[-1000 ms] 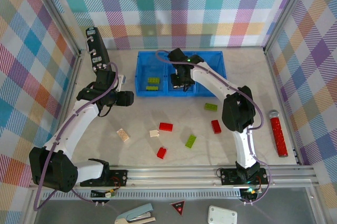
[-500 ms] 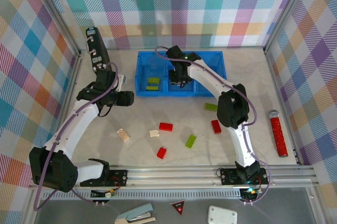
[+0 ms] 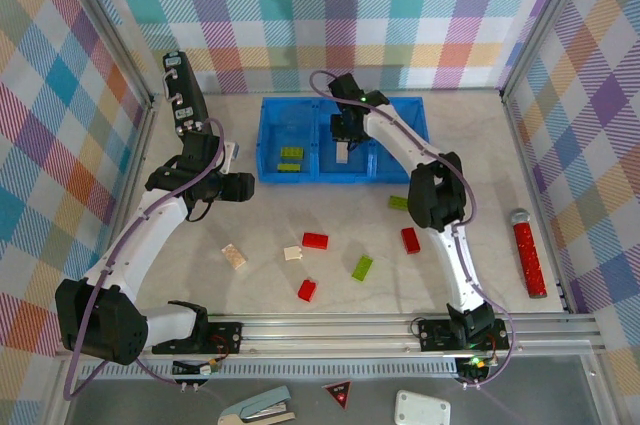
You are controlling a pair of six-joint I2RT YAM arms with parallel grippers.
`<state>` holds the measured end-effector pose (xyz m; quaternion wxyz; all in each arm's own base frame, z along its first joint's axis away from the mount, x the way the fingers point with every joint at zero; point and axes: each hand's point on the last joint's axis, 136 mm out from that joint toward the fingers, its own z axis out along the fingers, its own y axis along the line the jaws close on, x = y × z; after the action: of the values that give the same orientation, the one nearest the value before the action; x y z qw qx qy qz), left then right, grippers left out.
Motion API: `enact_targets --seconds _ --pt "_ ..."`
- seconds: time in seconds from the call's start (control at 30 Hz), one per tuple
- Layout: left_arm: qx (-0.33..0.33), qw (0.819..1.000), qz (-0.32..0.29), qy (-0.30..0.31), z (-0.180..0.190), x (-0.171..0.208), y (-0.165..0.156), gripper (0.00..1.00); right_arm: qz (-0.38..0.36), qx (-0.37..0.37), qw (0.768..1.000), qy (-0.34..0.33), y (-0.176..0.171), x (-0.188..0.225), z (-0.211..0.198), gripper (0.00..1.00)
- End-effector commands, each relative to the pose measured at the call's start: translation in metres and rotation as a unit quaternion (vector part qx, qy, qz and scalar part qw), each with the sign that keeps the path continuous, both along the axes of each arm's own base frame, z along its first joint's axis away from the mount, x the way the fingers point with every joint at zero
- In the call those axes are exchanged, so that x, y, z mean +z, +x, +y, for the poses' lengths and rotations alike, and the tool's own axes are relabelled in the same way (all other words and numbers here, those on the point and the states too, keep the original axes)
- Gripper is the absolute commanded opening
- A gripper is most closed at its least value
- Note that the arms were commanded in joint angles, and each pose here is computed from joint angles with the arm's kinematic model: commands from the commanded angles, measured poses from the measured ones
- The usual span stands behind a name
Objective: Sort the legos into containers by color
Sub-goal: Place the lego in the container.
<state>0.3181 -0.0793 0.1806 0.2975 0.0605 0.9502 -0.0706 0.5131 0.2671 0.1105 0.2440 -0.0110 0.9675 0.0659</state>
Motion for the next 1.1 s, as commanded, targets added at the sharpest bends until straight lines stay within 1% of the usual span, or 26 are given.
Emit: enact_targets --seconds 0.0,0.33,0.5,0.7,0.83,0.9,1.07 --pt "0.001 1.0 -0.009 -0.006 0.0 0.002 0.004 0.72 -0.032 -0.01 0.999 0.008 0.023 0.0 0.004 0.27" --pt "0.0 1.0 -0.001 -0.006 -0.001 -0.002 0.005 0.72 -0.078 -0.022 0.997 0.001 0.059 -0.032 0.01 0.28" --pt "-0.003 1.0 0.004 -0.009 -0.003 -0.004 0.005 0.72 -0.097 -0.034 0.995 -0.006 0.071 -0.045 0.009 0.28" --pt "-0.002 1.0 0.005 -0.007 -0.003 -0.005 0.006 0.72 -0.114 -0.043 0.992 -0.015 0.08 -0.05 0.006 0.31" --pt "-0.004 1.0 0.008 -0.01 -0.004 -0.005 0.007 0.72 -0.123 -0.038 0.992 -0.013 0.083 -0.048 0.008 0.37" --pt "-0.004 1.0 0.008 -0.01 -0.004 -0.005 0.007 0.72 -0.124 -0.035 0.992 -0.014 0.083 -0.044 0.009 0.43" --pt "-0.001 1.0 0.009 -0.01 -0.004 -0.007 0.006 0.72 -0.127 -0.03 0.991 -0.012 0.078 -0.019 0.008 0.49"
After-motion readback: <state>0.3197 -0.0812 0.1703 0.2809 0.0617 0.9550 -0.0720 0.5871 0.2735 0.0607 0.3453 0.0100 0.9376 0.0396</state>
